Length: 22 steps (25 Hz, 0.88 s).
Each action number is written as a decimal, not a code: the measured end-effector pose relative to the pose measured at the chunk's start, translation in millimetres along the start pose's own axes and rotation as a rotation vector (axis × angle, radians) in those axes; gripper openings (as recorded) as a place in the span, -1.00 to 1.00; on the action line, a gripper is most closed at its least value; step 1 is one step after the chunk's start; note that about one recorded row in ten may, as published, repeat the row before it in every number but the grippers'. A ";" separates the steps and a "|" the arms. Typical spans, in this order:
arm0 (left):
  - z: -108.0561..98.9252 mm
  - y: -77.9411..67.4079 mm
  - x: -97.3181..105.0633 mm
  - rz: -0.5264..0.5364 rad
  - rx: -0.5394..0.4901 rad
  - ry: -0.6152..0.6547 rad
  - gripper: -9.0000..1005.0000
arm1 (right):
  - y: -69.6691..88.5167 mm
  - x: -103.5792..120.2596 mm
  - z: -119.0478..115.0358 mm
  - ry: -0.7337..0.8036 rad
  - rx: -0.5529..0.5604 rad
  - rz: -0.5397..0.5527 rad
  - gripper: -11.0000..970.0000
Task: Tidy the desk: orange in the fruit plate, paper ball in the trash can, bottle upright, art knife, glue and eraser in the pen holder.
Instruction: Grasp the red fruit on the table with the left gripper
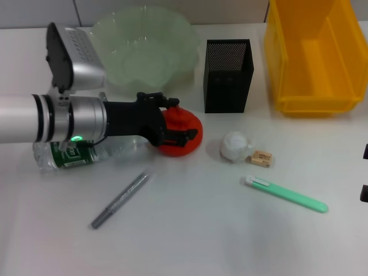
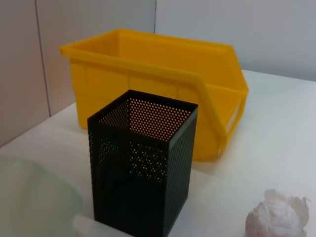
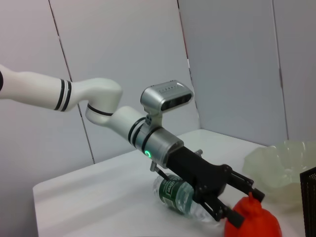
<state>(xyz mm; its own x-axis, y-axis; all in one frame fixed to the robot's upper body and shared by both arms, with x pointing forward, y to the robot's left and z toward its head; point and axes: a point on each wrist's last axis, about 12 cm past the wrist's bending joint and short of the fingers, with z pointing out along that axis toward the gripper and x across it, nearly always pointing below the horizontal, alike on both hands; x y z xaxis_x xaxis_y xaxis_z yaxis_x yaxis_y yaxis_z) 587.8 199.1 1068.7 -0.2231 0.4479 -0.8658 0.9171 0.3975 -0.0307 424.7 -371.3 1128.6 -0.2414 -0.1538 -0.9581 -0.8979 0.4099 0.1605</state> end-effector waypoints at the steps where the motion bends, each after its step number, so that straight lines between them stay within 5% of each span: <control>1: 1.5 -0.8 -0.1 0.004 -0.001 0.000 0.69 | -0.6 -0.2 1.5 -0.005 -0.005 0.002 0.55; 15: 18.4 -10.6 6.1 0.023 -0.008 0.068 0.69 | -3.2 -1.0 6.2 -0.021 -0.015 0.005 0.55; 22: 12.8 -8.9 8.1 -0.023 -0.034 0.031 0.12 | -3.9 -1.6 7.9 -0.026 -0.019 0.004 0.55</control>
<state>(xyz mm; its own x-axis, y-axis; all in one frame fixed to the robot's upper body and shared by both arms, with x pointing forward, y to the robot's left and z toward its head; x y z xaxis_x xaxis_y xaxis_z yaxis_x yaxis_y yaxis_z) 582.1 188.9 1055.6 -0.2547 0.4627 -0.8492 0.8999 0.4348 -0.0330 431.5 -365.5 1127.7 -0.2357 -0.1288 -0.9632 -0.9038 0.3933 0.1686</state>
